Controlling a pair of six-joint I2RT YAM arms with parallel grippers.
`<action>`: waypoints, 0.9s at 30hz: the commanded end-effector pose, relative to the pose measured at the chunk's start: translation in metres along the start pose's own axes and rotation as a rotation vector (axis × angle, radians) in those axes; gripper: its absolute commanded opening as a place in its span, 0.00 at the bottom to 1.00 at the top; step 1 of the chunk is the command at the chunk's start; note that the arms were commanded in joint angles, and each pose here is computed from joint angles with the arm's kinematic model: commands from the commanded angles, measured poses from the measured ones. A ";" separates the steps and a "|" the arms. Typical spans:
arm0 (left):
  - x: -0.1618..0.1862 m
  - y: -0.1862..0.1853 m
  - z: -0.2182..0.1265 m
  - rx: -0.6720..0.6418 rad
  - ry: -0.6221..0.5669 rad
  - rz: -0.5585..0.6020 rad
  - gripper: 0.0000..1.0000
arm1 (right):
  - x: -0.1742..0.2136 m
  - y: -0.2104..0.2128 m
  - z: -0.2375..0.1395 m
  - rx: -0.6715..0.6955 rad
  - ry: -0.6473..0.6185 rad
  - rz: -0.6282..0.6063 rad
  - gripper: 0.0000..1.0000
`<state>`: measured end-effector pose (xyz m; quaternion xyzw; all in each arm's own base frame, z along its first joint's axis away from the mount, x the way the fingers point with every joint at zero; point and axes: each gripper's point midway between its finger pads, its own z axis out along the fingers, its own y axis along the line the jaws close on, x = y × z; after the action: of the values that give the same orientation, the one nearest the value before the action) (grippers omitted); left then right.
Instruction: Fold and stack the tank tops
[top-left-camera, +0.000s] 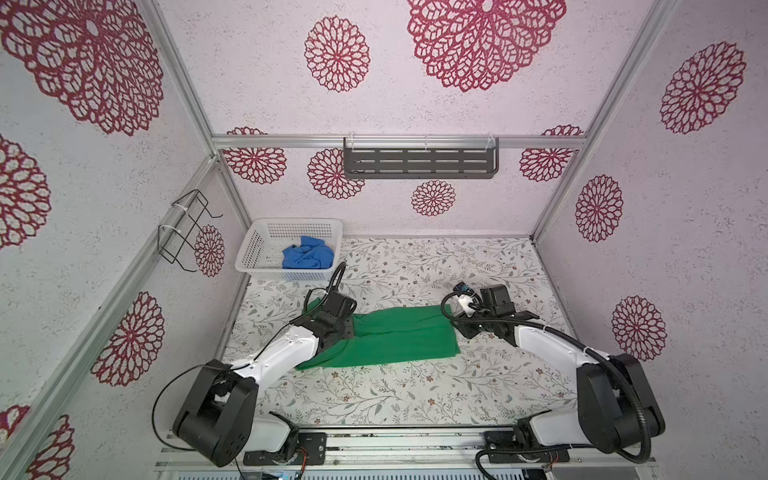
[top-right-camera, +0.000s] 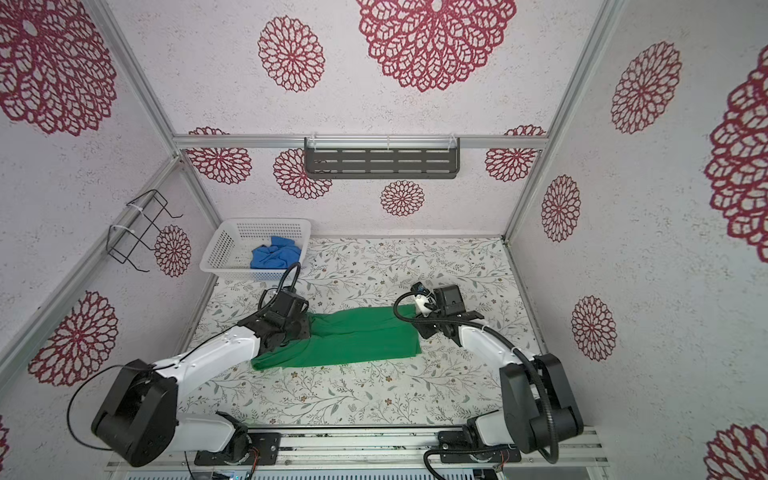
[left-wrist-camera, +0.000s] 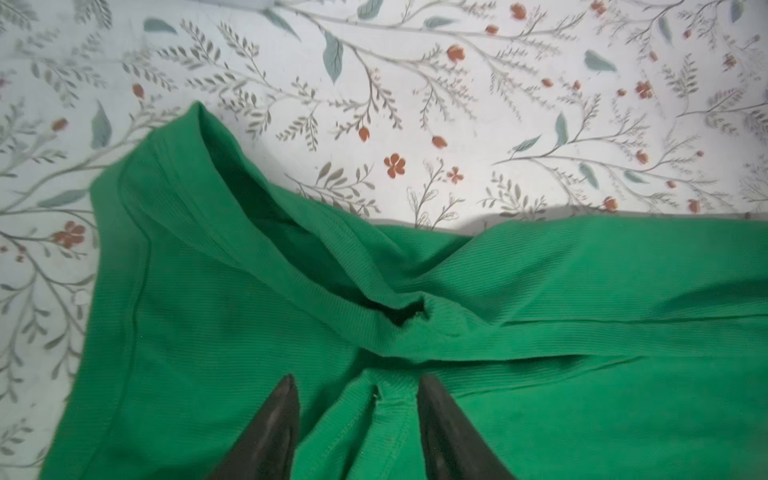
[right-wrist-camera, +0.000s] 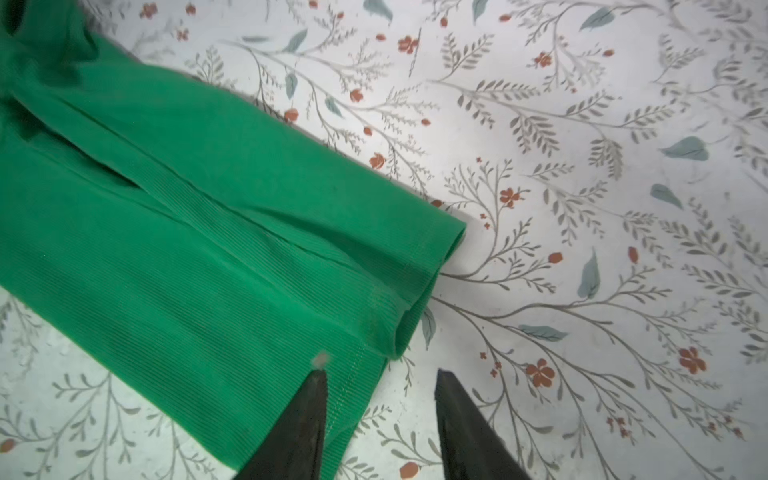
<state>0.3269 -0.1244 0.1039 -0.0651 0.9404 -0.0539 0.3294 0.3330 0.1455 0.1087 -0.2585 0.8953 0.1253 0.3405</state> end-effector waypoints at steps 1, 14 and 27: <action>-0.010 -0.008 0.002 0.027 0.014 -0.054 0.50 | -0.030 -0.013 -0.011 0.063 -0.025 0.164 0.45; -0.001 -0.033 0.062 0.101 0.128 -0.104 0.47 | -0.018 -0.010 -0.005 0.064 0.051 0.533 0.44; 0.054 0.001 0.048 0.052 0.171 -0.196 0.01 | -0.020 -0.002 0.011 0.046 0.066 0.533 0.44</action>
<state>0.3214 -0.1378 0.0349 -0.1195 0.9576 -0.1084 0.2385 0.3438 0.1489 0.1072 -0.0142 0.9487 0.1759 0.2625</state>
